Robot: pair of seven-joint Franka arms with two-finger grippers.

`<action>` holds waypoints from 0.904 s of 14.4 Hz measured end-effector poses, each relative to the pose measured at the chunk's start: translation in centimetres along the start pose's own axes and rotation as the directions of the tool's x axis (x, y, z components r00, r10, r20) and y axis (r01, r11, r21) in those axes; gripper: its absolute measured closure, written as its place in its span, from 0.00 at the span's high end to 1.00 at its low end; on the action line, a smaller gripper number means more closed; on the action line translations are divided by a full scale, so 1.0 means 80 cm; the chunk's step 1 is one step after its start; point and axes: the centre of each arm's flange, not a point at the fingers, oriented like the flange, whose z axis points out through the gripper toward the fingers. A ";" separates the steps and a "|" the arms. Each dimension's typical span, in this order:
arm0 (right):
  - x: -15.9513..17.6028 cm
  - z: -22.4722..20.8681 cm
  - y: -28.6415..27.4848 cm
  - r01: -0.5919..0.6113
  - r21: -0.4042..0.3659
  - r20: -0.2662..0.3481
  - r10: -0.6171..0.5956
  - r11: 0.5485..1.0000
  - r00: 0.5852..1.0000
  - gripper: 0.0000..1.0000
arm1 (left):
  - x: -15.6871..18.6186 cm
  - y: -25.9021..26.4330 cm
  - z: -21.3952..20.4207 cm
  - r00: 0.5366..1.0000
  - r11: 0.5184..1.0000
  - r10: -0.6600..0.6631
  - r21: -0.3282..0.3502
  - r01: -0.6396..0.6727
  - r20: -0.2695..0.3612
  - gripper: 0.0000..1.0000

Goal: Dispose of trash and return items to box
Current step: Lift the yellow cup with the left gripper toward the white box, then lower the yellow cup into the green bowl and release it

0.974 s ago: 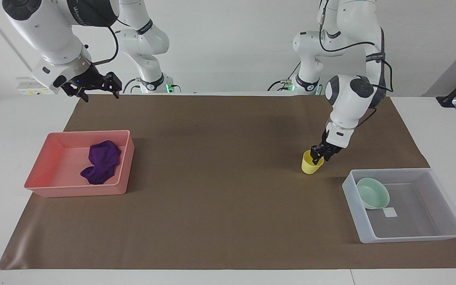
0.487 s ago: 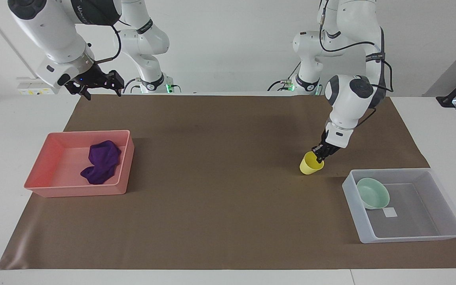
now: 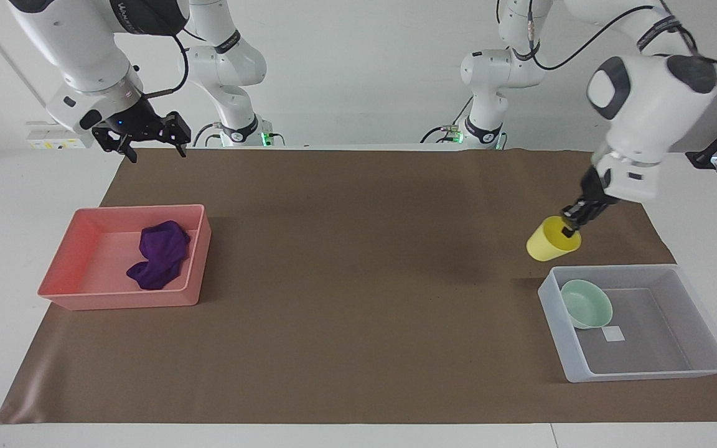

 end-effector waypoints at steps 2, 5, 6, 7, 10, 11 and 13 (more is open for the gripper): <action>0.001 -0.003 -0.003 0.004 0.018 -0.007 -0.003 1.000 1.000 1.00 | 0.060 -0.055 0.014 0.999 1.000 -0.026 0.010 0.026 -0.034 0.03; 0.003 -0.003 -0.003 0.003 0.036 -0.012 -0.003 0.999 1.000 1.00 | 0.085 -0.071 0.115 0.999 1.000 -0.019 0.011 0.020 -0.049 0.03; 0.003 -0.003 -0.002 0.002 0.036 -0.012 -0.002 0.999 1.000 1.00 | 0.081 -0.072 0.151 0.999 1.000 -0.016 0.012 0.017 -0.047 0.03; 0.003 -0.004 -0.002 0.002 0.036 -0.014 -0.001 0.999 1.000 1.00 | 0.074 -0.074 0.177 0.999 1.000 -0.015 0.014 0.016 -0.042 0.03; 0.003 -0.005 -0.002 0.002 0.038 -0.016 -0.001 0.999 1.000 1.00 | 0.061 -0.083 0.217 0.998 1.000 -0.017 0.009 0.018 -0.058 0.04; 0.003 -0.005 -0.002 0.002 0.038 -0.016 -0.002 0.999 1.000 1.00 | 0.060 -0.084 0.223 0.998 1.000 -0.017 0.006 0.017 -0.068 0.05; 0.003 -0.005 -0.002 0.002 0.038 -0.016 -0.002 0.999 1.000 1.00 | 0.060 -0.083 0.221 0.997 1.000 -0.006 0.003 0.006 -0.077 0.15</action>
